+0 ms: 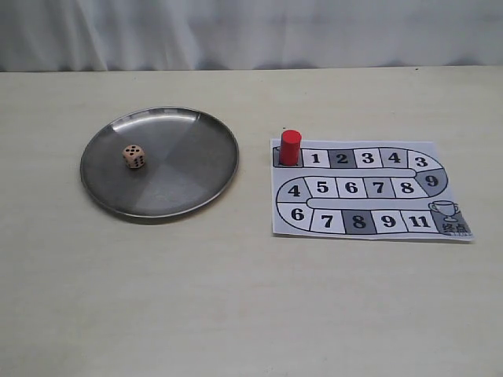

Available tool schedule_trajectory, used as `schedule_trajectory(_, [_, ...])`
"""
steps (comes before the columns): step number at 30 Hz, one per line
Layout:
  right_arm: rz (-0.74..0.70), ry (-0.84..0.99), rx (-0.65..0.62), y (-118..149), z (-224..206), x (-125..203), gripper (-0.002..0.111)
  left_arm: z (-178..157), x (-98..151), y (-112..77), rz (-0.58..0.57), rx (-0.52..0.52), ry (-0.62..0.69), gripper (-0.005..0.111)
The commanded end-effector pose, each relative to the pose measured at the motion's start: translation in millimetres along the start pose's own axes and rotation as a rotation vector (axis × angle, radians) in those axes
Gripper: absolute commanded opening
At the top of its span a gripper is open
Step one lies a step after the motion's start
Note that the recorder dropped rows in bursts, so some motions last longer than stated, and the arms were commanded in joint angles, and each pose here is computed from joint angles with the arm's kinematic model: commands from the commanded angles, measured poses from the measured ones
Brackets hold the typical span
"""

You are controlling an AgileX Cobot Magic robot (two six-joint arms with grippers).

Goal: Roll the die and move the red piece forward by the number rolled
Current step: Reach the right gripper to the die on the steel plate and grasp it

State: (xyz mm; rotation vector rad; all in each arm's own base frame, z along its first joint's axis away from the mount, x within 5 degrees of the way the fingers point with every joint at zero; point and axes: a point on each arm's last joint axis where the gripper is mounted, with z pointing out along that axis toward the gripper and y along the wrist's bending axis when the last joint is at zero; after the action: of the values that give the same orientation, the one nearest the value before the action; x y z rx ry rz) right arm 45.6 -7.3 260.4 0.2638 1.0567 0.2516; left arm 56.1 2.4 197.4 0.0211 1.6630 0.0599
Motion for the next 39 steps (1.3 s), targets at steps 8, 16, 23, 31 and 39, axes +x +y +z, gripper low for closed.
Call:
schedule_trajectory(8, [-0.136,0.58,-0.062,6,67,55,0.004,0,0,-0.2,-0.006,0.002,-0.008,0.0])
schedule_trajectory(16, [-0.125,1.063,0.117,-19,127,132,0.004,0,0,-0.2,-0.006,0.002,-0.008,0.0])
schedule_trajectory(23, [-0.255,1.241,-0.25,85,170,199,0.004,0,0,-0.2,-0.006,0.002,-0.008,0.0])
schedule_trajectory(31, [-0.559,1.297,-0.377,203,219,265,0.004,0,0,-0.2,-0.006,0.002,-0.008,0.0])
schedule_trajectory(39, [-0.254,1.674,-0.796,264,244,355,0.005,0,0,-0.2,-0.006,0.002,-0.008,0.0])
